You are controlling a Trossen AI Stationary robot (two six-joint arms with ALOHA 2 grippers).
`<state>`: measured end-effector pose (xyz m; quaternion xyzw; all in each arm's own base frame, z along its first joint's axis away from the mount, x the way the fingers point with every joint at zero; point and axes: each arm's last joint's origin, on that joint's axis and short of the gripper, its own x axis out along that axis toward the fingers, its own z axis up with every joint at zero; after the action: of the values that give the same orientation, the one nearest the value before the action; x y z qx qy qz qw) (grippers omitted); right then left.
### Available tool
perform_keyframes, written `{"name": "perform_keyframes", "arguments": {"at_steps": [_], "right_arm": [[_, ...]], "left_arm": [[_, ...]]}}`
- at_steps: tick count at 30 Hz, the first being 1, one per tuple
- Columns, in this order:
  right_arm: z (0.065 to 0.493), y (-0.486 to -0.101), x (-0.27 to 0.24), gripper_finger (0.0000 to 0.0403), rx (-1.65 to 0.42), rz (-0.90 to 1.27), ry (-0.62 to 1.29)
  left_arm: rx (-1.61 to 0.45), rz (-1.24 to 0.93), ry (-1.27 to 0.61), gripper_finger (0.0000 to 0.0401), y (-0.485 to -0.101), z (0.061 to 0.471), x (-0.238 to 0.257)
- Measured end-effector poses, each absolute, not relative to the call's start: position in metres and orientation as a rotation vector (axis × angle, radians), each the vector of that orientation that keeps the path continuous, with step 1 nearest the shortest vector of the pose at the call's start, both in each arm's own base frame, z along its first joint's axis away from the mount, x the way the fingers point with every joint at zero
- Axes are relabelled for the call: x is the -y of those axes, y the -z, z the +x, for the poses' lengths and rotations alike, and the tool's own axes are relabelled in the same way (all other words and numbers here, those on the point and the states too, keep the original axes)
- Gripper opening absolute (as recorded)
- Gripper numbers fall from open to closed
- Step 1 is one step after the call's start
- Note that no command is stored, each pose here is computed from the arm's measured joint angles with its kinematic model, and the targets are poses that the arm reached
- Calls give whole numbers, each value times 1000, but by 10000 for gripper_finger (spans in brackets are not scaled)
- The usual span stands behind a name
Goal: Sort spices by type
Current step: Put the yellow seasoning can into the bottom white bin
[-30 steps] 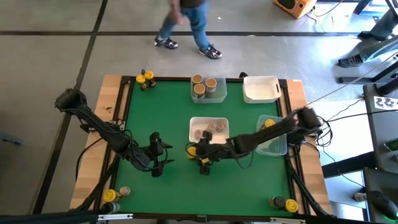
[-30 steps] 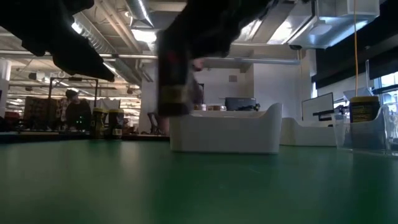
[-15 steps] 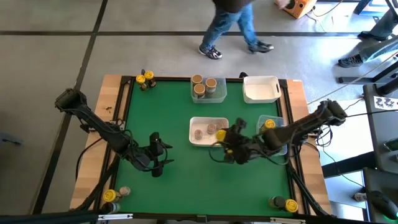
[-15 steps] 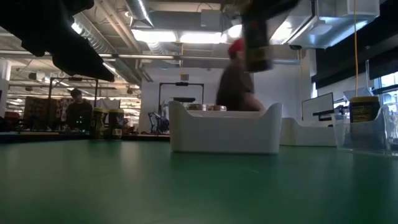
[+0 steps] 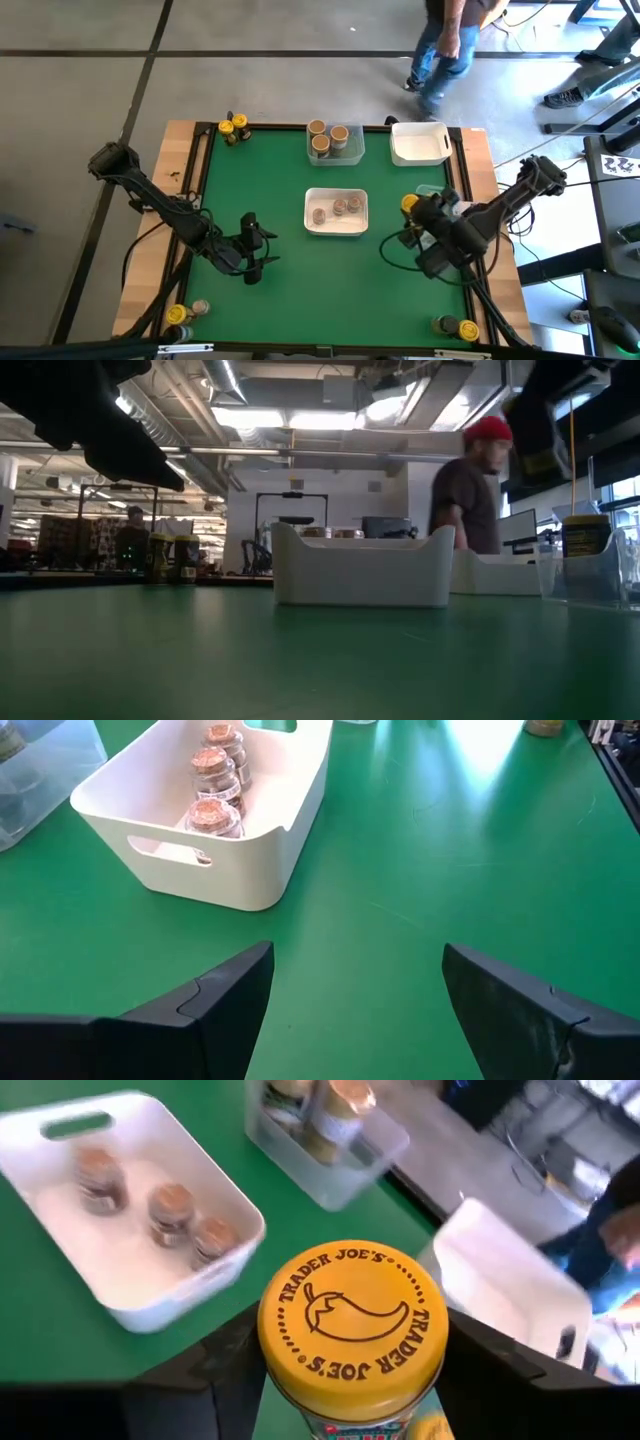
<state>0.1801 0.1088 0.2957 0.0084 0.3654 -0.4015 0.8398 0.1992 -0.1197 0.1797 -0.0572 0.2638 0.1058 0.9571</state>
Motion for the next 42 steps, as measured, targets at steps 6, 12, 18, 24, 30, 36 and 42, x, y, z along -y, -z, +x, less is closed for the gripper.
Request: {"name": "perform_keyframes", "arguments": {"at_steps": [6,12,18,24,30,36,42], "right_arm": [[165,-268,-110,234,-791,139,950],[150,-242,-110,237,-817,214,1038],[145,-220,-106,236,-829,239,1078],[141,-200,-101,239,-816,260,1095],[138,-183,-99,240,-799,297,1083],[138,-178,-99,244,-782,302,1070],[138,-178,-99,265,-787,304,1067]], "left_arm": [[-531,-114,-221,288,-180,199,119],[-529,-112,-225,288,-180,199,119],[-528,-111,-227,288,-180,199,119],[-520,-106,-241,288,-180,199,119],[-520,-106,-241,288,-180,199,119],[-520,-105,-242,288,-180,199,119],[-514,-101,-252,288,-180,199,119]]}}
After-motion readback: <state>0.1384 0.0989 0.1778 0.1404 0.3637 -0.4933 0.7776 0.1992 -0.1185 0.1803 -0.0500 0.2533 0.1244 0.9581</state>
